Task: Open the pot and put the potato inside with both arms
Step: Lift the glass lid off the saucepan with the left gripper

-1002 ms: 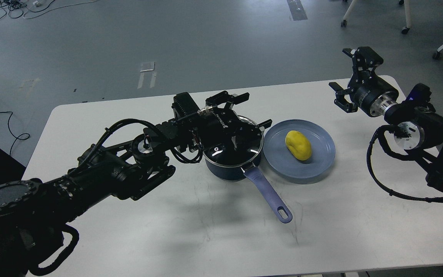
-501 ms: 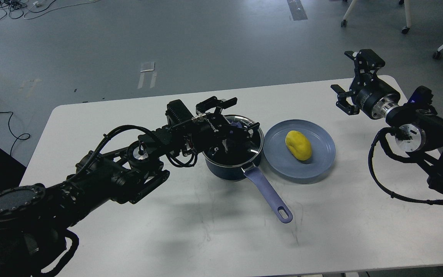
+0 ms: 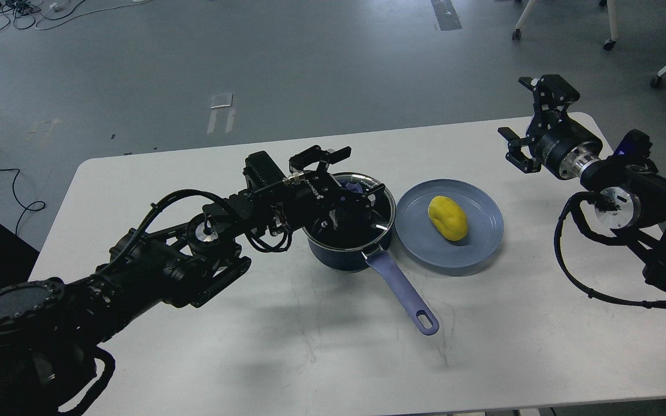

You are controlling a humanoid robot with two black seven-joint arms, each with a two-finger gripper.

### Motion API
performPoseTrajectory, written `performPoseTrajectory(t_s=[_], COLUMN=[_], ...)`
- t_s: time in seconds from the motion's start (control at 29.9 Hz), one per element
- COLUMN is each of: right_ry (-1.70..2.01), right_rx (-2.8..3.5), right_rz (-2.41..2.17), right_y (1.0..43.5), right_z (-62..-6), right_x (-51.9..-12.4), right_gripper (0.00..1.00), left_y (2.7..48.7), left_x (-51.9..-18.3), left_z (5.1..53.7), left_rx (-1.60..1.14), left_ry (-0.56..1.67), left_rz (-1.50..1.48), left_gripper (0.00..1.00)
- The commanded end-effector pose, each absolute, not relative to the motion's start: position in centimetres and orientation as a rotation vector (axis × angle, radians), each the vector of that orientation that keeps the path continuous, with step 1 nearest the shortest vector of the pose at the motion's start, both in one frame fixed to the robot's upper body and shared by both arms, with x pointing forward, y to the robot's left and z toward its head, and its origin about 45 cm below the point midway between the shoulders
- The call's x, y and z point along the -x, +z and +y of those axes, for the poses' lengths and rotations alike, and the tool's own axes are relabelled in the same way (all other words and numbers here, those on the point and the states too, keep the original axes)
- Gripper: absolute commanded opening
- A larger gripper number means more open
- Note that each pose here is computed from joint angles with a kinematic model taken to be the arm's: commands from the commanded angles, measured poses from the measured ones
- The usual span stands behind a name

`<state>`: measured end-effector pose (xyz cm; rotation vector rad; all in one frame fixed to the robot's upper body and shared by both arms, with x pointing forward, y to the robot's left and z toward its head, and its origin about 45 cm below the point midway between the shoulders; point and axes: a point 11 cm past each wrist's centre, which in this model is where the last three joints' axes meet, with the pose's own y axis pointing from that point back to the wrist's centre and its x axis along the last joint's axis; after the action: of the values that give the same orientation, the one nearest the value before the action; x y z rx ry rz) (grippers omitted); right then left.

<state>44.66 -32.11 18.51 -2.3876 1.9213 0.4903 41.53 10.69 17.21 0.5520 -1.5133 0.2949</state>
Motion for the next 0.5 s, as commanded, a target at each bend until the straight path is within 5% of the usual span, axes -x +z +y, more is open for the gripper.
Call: performPoseTrajectory(t_s=[0.0, 0.47], right_ry=[0.486, 0.472], right_rx=[2.393, 2.397], right_rz=[1.916, 1.909], right_y=[18.65, 19.12], right_z=[-32.04, -31.90], right_x=[-44.71, -44.98], right_gripper=[1.00, 1.00], left_y=[17.08, 17.17], left_x=[-41.60, -41.71], left_z=[11.24, 11.50], left_rx=[-0.564, -0.569], left_ry=[0.295, 0.297], left_rz=[-1.512, -1.514], left_gripper=[0.98, 0.98])
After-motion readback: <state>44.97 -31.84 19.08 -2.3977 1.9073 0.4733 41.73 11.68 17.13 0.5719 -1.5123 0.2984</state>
